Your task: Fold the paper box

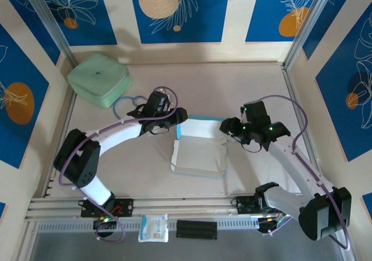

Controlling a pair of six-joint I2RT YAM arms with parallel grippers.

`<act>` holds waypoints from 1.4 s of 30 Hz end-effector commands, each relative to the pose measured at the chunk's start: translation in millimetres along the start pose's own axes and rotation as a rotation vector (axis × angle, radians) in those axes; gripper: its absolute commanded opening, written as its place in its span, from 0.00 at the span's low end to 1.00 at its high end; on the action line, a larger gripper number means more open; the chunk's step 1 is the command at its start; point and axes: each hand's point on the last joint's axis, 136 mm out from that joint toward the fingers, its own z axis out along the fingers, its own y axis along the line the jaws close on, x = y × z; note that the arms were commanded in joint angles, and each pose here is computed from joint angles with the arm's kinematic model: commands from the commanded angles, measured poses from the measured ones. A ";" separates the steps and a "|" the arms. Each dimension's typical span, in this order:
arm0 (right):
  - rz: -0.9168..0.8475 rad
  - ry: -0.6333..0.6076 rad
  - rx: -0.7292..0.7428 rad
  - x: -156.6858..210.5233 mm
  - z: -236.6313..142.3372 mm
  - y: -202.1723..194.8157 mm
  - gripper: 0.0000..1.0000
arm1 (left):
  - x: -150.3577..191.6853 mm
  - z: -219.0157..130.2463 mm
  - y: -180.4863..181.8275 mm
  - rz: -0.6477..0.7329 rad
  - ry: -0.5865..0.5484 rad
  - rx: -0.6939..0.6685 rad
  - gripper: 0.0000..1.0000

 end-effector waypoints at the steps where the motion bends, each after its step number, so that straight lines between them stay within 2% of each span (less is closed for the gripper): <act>1: 0.067 0.074 0.090 32.3 11.2 -24.1 0.53 | 6.7 -10.7 -3.5 -0.002 0.000 0.039 0.56; 5: 0.048 0.080 0.132 44.8 28.3 -37.2 0.53 | 13.1 -17.1 -4.7 0.000 -0.005 0.068 0.56; 9: -0.005 -0.021 0.140 27.9 45.0 -41.7 0.54 | 16.0 -19.6 -5.0 0.006 -0.016 0.092 0.56; 13: -0.083 -0.146 0.110 5.3 61.9 -38.2 0.59 | 20.1 -14.7 -6.5 -0.007 0.001 0.123 0.55; 19: -0.130 -0.219 0.104 -9.1 77.8 -39.9 0.62 | 23.3 -11.9 -9.4 -0.014 -0.004 0.144 0.56; 23: -0.115 -0.226 0.105 -10.0 86.1 -49.1 0.62 | 23.6 -12.8 -10.0 -0.008 -0.006 0.142 0.56; 28: -0.129 -0.233 0.047 -12.2 95.7 -42.2 0.60 | 23.5 -12.3 -10.5 0.002 -0.002 0.138 0.55; 30: -0.121 -0.228 0.069 -12.0 98.9 -46.3 0.61 | 23.4 -11.9 -10.7 0.003 -0.003 0.138 0.56; 34: -0.092 -0.226 0.173 -11.5 98.1 -63.6 0.67 | 22.4 -12.8 -10.4 0.005 -0.007 0.135 0.55; 38: -0.135 -0.288 0.134 -18.8 100.8 -60.6 0.70 | 22.2 -13.0 -9.8 0.014 -0.012 0.129 0.56; 42: -0.218 -0.318 0.064 -30.7 105.6 -39.7 0.67 | 23.2 -10.8 -8.4 0.024 -0.003 0.120 0.55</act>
